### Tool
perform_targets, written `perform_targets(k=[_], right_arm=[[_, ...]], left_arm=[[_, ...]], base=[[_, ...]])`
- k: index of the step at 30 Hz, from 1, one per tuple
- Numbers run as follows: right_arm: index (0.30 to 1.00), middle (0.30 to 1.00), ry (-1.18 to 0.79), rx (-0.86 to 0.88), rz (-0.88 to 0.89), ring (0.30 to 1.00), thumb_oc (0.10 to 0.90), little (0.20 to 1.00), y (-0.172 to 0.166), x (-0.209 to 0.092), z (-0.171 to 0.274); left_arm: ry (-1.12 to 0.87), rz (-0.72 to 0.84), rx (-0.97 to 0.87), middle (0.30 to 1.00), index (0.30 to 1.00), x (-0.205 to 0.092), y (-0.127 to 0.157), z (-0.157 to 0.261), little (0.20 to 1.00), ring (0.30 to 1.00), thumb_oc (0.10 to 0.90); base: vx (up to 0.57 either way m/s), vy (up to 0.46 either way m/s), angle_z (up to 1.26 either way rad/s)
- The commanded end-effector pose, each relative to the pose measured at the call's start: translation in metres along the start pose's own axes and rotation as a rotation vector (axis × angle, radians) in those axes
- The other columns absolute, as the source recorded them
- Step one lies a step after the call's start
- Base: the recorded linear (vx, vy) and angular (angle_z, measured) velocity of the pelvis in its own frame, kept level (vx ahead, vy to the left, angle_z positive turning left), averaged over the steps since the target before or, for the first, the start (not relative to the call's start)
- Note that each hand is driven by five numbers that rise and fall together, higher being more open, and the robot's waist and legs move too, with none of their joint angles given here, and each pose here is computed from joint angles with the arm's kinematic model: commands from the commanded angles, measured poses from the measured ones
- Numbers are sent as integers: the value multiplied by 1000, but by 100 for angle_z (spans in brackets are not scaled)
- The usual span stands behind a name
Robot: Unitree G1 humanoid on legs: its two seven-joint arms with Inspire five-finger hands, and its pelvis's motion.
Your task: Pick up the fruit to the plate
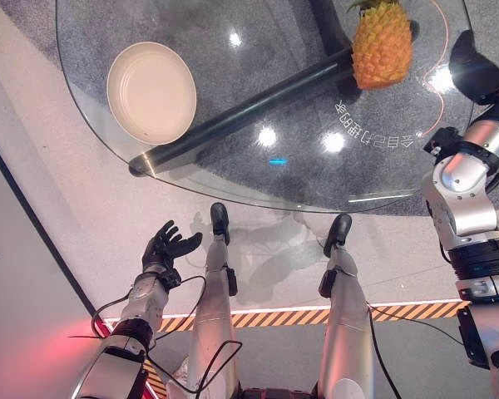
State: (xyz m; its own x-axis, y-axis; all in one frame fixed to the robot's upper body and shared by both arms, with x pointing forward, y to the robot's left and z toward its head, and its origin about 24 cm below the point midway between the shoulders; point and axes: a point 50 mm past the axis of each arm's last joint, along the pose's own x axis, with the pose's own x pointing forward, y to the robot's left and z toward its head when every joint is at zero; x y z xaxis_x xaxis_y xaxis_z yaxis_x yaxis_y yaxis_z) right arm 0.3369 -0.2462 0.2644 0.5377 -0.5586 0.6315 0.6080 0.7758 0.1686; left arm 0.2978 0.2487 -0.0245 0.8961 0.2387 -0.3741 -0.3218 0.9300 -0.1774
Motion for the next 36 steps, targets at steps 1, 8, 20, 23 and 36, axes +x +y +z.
perform_targets(k=[1,8,20,23,36], right_arm=[[900,900,-243,53,56,900,800,900,7,13,52],[900,900,-228,70,129,900,800,900,20,8,55],[900,900,-200,77,231,900,800,900,37,-4,56],[900,900,-196,77,244,900,800,900,41,-5,57],[900,900,-139,27,224,900,800,900,47,-1,50]], left_arm=[[10,53,28,900,900,-9,17,-15,900,900,800],[23,38,24,900,900,-10,9,-22,900,900,800],[29,16,30,900,900,-9,0,-23,900,900,800],[31,12,29,900,900,-9,-1,-23,900,900,800],[44,3,36,900,900,-10,-3,-26,900,900,800]], base=[[0,0,0],[6,18,0],[0,0,0],[0,0,0],[2,5,0]])
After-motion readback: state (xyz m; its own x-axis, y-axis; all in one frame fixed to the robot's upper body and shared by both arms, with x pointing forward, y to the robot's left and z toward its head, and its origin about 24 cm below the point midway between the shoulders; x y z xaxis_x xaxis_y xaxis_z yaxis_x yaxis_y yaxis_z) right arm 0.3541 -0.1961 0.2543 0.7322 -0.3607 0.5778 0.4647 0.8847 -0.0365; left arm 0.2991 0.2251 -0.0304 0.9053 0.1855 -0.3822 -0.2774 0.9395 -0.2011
